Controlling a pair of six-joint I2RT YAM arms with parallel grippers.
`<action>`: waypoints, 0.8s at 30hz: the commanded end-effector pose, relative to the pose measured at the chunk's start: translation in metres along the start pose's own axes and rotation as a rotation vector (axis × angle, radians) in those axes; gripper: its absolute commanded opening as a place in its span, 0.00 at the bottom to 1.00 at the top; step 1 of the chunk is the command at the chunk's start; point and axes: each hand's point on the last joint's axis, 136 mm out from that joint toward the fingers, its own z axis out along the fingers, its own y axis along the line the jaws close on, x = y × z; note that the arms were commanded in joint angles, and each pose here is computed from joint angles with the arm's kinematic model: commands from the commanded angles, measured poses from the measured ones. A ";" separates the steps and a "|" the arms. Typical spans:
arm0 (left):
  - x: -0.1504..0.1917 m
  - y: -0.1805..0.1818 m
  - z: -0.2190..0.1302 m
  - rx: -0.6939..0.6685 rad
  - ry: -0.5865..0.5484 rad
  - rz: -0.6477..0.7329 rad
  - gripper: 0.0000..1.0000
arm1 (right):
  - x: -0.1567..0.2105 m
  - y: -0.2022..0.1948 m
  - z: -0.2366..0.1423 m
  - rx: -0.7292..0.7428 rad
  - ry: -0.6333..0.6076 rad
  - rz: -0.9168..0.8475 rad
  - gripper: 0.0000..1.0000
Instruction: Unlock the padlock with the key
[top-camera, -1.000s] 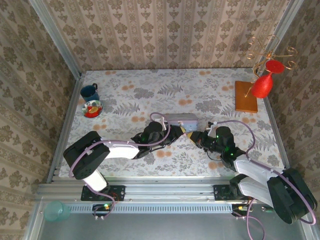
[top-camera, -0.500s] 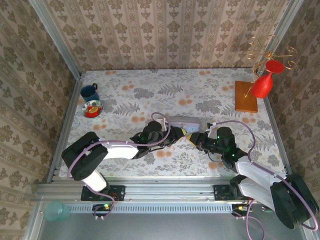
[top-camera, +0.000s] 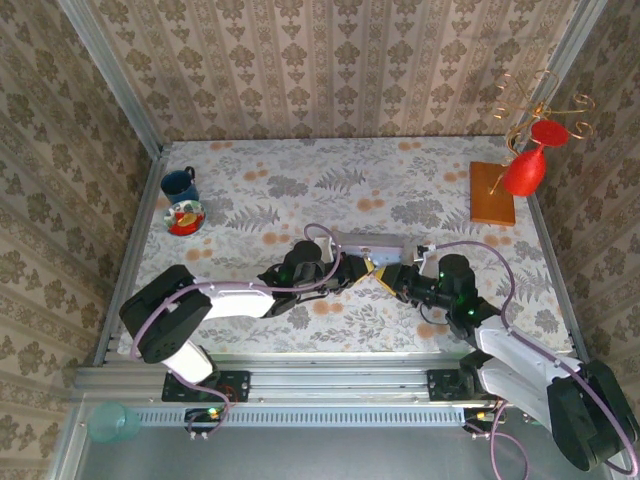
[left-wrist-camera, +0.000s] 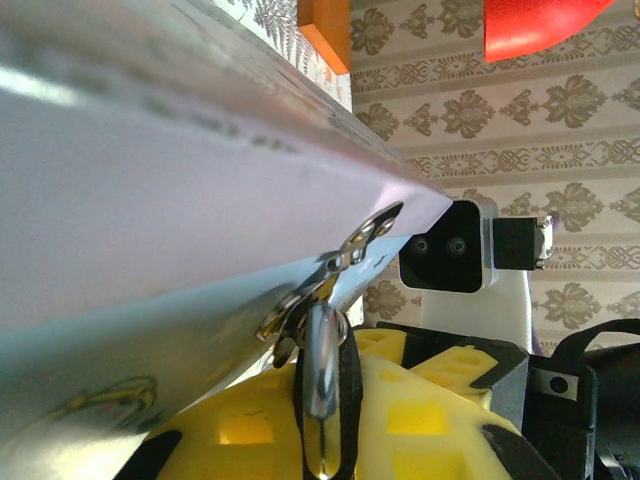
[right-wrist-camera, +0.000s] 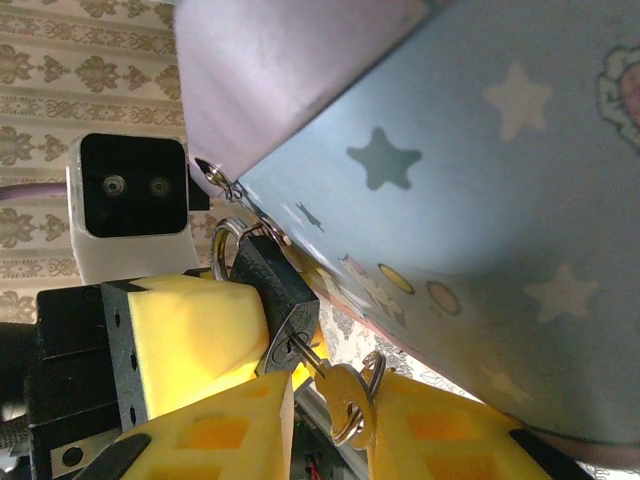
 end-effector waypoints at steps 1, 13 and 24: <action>0.016 -0.020 -0.009 0.062 0.075 0.075 0.00 | -0.012 0.015 -0.004 -0.050 -0.051 -0.061 0.26; 0.014 -0.013 -0.010 0.046 0.071 0.071 0.00 | -0.011 0.010 -0.006 -0.040 -0.055 -0.058 0.26; 0.014 -0.013 -0.010 0.050 0.073 0.075 0.00 | -0.011 0.010 -0.007 -0.041 -0.054 -0.054 0.14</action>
